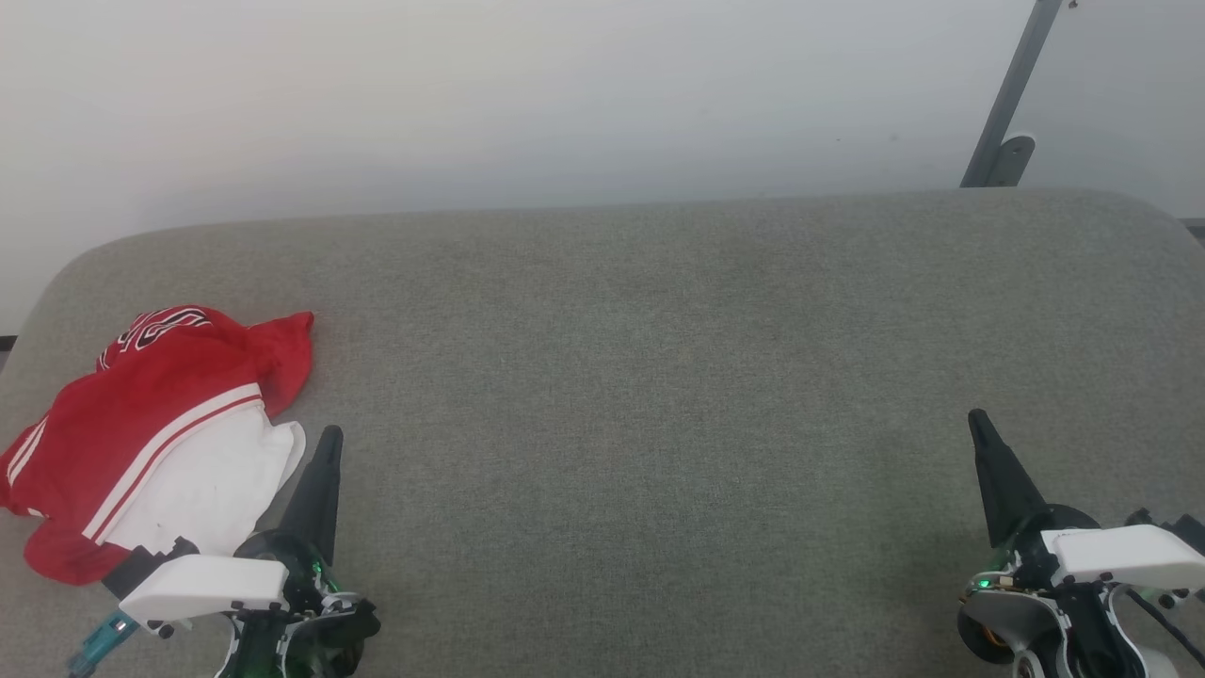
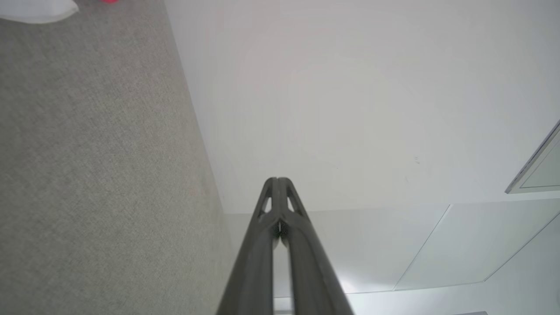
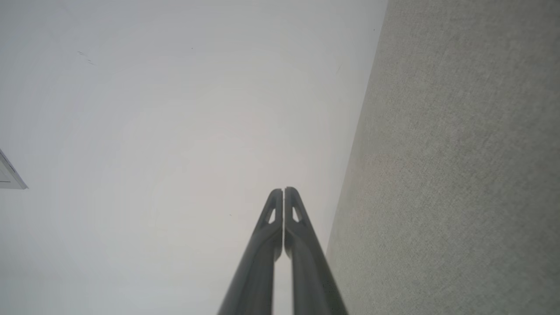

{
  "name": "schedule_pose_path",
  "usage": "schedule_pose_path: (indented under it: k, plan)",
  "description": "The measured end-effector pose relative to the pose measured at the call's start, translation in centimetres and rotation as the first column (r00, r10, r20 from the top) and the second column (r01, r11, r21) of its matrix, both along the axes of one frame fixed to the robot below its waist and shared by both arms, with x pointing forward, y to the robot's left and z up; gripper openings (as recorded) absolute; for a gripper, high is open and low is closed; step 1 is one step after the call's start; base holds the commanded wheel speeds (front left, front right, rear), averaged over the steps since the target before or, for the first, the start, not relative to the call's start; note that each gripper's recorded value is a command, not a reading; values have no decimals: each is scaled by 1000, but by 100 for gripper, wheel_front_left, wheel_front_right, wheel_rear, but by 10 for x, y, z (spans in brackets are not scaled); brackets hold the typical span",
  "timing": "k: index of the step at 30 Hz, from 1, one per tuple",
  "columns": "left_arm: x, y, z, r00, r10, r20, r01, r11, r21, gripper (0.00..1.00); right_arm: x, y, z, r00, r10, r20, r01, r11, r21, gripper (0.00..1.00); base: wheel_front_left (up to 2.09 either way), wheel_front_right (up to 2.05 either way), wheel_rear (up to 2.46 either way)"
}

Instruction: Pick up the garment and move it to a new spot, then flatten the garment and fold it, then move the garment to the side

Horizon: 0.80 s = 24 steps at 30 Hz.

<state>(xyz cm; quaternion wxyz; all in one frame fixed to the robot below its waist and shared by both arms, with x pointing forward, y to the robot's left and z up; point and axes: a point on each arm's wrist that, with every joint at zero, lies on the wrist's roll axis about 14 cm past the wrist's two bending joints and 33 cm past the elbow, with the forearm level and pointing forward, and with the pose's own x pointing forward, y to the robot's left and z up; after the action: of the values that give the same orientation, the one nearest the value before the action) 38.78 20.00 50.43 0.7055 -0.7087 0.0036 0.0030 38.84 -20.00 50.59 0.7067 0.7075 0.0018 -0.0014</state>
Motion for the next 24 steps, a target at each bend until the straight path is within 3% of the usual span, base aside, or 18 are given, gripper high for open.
schedule_pose_path:
  k: [4, 5, 10, 16, 24]
  plan:
    - [0, 0, 0, 1000, 0, 0, 0, 1000, 0, 0, 0, 0, 0, 1000, 0, 0, 0, 1000, 0, 0, 0, 0, 0]
    - [0, 0, -1, 1000, 0, -2, 0, 1000, 0, 100, 0, 0, -1, 1000, 0, -2, 0, 1000, 0, 100, 0, 0, 0]
    - [-12, 0, -25, 997, 4, -76, -4, 1000, -8, 100, -12, 1, -26, 997, -2, -78, 3, 1000, 8, 100, 0, 0, 0]
    - [-12, 2, -25, 997, 23, -75, -22, 1000, 13, 100, -12, -1, -27, 997, -14, -81, 13, 1000, -7, 100, 0, 0, 0]
    - [-12, 6, -24, 996, 39, -76, -29, 991, 129, 100, -7, -6, -22, 997, -38, -71, 31, 994, -105, 100, 0, 0, 0]
